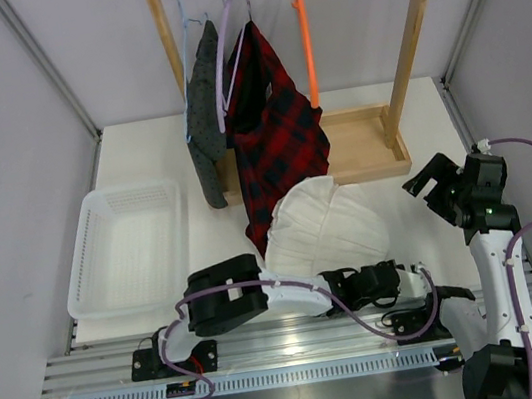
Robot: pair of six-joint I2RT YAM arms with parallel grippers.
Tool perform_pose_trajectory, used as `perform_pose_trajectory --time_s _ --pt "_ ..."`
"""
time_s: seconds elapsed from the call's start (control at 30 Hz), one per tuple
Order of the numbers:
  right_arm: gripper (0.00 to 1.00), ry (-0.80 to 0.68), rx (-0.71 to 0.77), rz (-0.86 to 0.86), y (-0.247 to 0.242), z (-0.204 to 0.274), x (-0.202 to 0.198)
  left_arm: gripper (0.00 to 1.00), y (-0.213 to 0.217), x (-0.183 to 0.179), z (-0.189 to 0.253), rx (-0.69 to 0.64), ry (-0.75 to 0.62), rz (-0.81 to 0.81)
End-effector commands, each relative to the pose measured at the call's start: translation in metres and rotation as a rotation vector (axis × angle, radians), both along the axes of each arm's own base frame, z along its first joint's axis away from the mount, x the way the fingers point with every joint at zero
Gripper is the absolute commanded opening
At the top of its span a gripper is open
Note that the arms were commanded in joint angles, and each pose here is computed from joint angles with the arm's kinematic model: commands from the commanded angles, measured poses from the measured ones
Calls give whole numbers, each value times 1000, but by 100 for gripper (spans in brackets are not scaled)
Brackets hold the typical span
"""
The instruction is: Place the skirt on the hanger
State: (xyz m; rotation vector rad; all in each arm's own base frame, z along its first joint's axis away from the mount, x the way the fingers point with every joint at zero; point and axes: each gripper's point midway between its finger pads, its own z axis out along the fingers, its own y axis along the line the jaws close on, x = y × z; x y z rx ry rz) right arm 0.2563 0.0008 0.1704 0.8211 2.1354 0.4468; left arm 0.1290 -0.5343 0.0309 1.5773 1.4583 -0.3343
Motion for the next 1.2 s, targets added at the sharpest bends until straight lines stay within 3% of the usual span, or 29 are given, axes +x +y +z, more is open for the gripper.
perform_pose_trajectory --time_s 0.0,0.03,0.13,0.37,0.5,0.83,0.93,1.17 --pt "94 -50 -8 14 1 17 2 6 3 15 14 -20 -44 54" --pt "94 -56 -7 16 1 19 3 0 4 16 26 -38 -49 59" --pt "94 -67 -4 27 3 22 4 0 12 19 52 -86 -41 81" --pt "93 -92 43 112 17 28 11 0 42 39 175 -339 111 170" --pt "93 -87 33 186 28 30 12 0 72 57 214 -439 201 260" --pt "92 5 7 385 95 0 5 0 182 115 221 -541 321 597" --pt "91 30 -10 419 110 -11 5 0 200 108 214 -525 344 598" --pt "84 82 -28 506 149 -34 -10 0 238 88 151 -443 450 697"
